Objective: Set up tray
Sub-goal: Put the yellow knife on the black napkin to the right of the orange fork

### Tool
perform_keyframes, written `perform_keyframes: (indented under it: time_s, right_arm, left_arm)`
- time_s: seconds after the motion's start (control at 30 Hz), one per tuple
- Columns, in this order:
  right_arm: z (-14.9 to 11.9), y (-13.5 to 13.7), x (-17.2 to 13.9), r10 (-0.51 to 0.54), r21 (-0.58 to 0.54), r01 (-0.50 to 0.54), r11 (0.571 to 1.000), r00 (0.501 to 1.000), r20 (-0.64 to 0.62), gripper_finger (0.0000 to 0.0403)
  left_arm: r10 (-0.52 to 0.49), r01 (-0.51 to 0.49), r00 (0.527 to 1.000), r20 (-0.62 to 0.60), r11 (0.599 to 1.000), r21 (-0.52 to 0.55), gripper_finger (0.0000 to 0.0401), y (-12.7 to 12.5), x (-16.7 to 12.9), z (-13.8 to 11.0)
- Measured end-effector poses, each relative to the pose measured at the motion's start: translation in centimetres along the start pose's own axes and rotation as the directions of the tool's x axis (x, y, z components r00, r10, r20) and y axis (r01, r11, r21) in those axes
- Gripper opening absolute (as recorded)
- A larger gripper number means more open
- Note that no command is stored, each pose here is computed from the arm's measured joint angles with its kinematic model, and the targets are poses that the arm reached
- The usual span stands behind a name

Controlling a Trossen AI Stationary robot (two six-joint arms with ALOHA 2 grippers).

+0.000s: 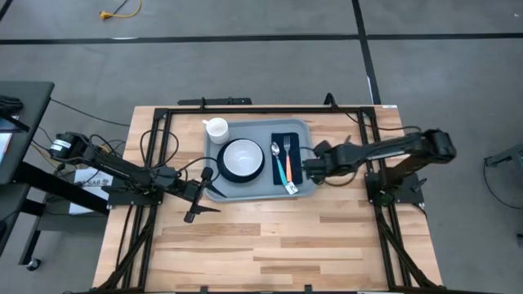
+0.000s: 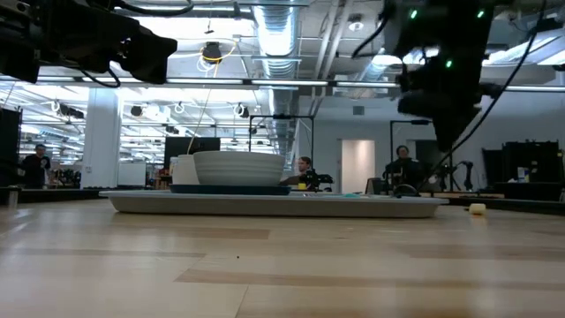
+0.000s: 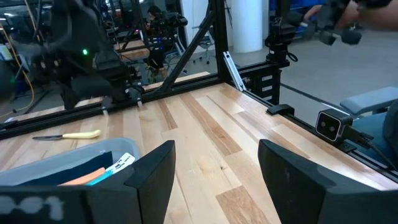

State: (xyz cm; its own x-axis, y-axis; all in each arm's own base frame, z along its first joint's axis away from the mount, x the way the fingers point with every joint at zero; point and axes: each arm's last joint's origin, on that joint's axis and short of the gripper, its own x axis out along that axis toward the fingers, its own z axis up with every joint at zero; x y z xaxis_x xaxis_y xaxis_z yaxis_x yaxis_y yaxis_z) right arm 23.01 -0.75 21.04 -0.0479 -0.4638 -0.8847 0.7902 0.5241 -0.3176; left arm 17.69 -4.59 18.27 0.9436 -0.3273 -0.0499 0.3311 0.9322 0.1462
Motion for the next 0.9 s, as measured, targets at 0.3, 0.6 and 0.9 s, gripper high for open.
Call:
perform_keyframes:
  time_s: [0.3,0.6,0.9]
  right_arm:
    - [0.2,-3.8,-1.4,0.113,0.245,-0.07,0.967,0.98,-0.165,0.0046]
    - [2.0,-7.2,0.3,0.184,0.504,0.03,0.863,0.911,-0.368,0.011]
    - [5.0,-8.3,3.7,0.238,0.613,0.02,0.79,0.911,-0.337,0.0168]
  left_arm:
    - [-0.005,0.005,1.0,0.001,1.0,-0.03,0.0219,0.0,0.0,0.0]
    - [-0.007,0.006,1.0,-0.012,0.999,-0.035,0.0219,0.0,0.0,-0.1]
    - [-0.018,0.016,0.996,-0.087,1.0,-0.018,0.0219,-0.1,-0.1,-0.8]
